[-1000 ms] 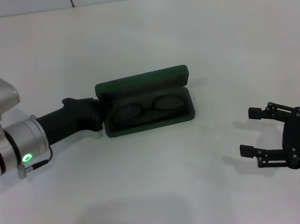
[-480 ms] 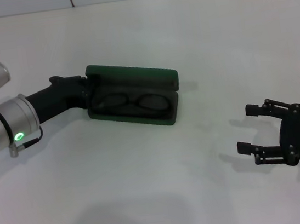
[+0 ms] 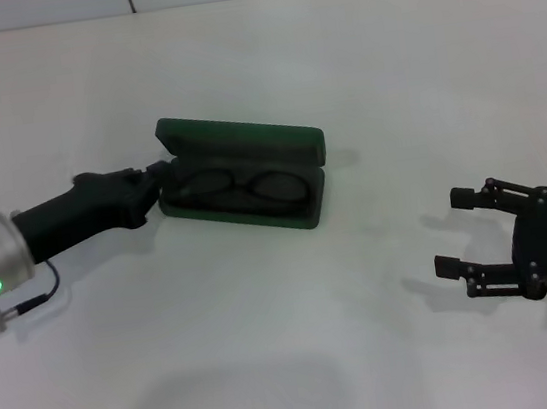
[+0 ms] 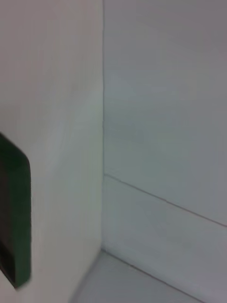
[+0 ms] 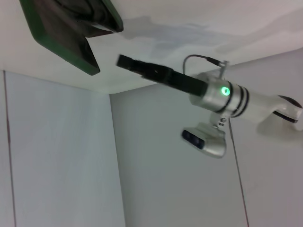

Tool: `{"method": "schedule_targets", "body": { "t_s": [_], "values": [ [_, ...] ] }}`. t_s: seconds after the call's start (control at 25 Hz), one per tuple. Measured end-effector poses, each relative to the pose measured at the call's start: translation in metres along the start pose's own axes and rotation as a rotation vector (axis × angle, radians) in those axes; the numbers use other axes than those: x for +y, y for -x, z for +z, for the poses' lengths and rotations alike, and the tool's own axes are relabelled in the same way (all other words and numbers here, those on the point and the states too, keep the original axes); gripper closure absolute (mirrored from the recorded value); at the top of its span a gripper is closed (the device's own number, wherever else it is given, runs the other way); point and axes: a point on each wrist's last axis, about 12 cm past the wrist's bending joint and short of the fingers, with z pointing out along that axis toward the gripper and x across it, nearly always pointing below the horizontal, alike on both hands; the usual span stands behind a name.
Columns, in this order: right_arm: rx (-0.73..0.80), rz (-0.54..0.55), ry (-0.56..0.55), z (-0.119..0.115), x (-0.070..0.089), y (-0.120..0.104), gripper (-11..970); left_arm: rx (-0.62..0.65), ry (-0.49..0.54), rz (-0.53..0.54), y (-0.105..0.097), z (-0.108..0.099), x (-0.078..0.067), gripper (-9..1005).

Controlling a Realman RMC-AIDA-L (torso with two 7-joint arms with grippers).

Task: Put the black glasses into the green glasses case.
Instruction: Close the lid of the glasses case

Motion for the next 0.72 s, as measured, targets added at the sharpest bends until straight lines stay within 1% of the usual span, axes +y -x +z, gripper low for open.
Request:
{"method": "schedule_targets", "body": {
  "t_s": [0.08, 0.12, 0.24, 0.28, 0.4, 0.48, 0.52, 0.56, 0.6, 0.64, 0.72],
  "values": [
    [0.002, -0.001, -0.003, 0.0, 0.0, 0.0, 90, -0.015, -0.019, -0.07, 0.003, -0.007, -0.001, 916],
    [0.005, -0.001, -0.005, 0.0, -0.001, 0.0, 90, -0.024, -0.042, -0.122, 0.009, -0.009, -0.002, 916],
    [0.012, -0.001, -0.015, 0.0, -0.002, -0.001, 90, -0.04, -0.093, -0.131, 0.017, -0.006, -0.009, 915],
    [0.013, -0.001, -0.017, 0.0, -0.002, -0.001, 90, -0.048, -0.112, -0.125, 0.021, -0.002, -0.012, 915],
    [0.016, 0.0, -0.026, 0.0, -0.003, -0.002, 90, -0.066, -0.119, -0.087, 0.038, 0.012, -0.019, 915],
    [0.018, 0.0, -0.032, 0.0, -0.004, -0.002, 90, -0.066, -0.109, -0.084, 0.049, 0.025, -0.019, 914],
    [0.018, 0.0, -0.033, 0.001, -0.004, -0.002, 90, -0.064, -0.099, -0.092, 0.052, 0.029, -0.019, 914],
    [0.018, 0.0, -0.034, 0.001, -0.004, -0.002, 90, -0.058, -0.08, -0.105, 0.058, 0.037, -0.018, 914],
    [0.018, 0.001, -0.035, 0.0, -0.004, -0.002, 90, -0.058, -0.08, -0.105, 0.058, 0.037, -0.018, 914],
    [0.017, 0.001, -0.036, 0.0, -0.004, -0.002, 90, -0.036, -0.032, -0.113, 0.067, 0.053, -0.016, 913],
    [0.017, 0.002, -0.038, 0.0, -0.004, -0.002, 90, -0.01, 0.003, -0.1, 0.071, 0.064, -0.016, 913]
  ]
}}
